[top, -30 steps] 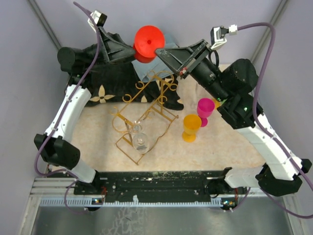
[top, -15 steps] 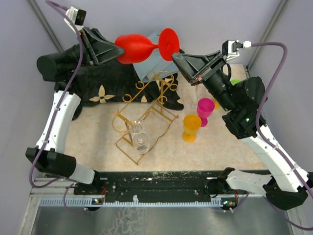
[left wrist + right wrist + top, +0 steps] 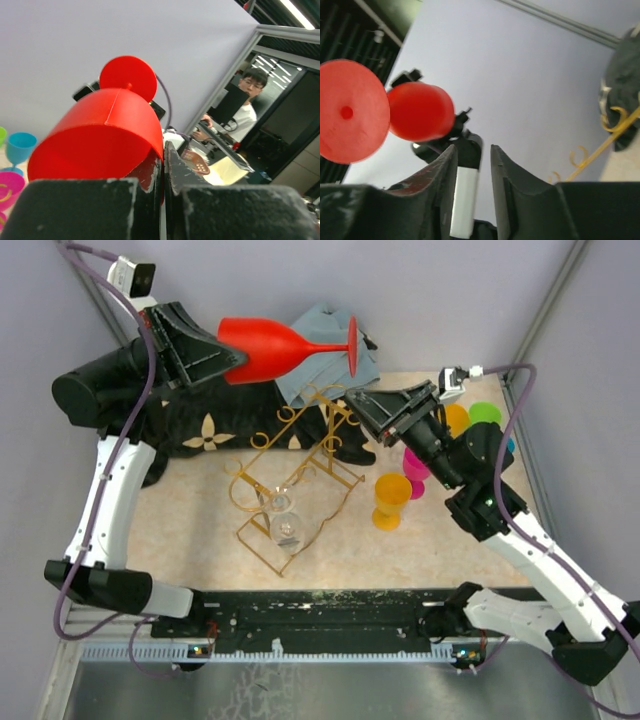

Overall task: Take the wine glass off the wine glass rack
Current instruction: Place the wine glass at the center of the board.

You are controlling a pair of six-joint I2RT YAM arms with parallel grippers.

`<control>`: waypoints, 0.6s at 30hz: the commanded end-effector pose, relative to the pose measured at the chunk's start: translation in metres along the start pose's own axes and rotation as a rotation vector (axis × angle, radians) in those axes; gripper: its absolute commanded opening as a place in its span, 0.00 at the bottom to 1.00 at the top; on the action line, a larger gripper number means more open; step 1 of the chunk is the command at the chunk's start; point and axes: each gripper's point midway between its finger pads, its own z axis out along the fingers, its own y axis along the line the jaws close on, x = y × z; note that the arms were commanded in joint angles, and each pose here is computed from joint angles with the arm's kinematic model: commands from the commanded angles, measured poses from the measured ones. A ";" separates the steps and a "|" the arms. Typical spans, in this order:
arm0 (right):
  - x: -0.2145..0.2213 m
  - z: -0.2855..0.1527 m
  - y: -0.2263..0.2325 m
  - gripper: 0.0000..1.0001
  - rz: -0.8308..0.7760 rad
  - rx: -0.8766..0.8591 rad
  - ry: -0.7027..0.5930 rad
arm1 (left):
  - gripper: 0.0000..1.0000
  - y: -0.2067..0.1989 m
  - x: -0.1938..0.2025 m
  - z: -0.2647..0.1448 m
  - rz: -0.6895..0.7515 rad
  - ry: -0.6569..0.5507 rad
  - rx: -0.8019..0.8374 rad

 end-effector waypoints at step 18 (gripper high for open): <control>-0.086 -0.221 -0.011 0.87 -0.323 0.607 -0.313 | 0.00 0.076 0.113 0.091 0.433 0.419 -0.131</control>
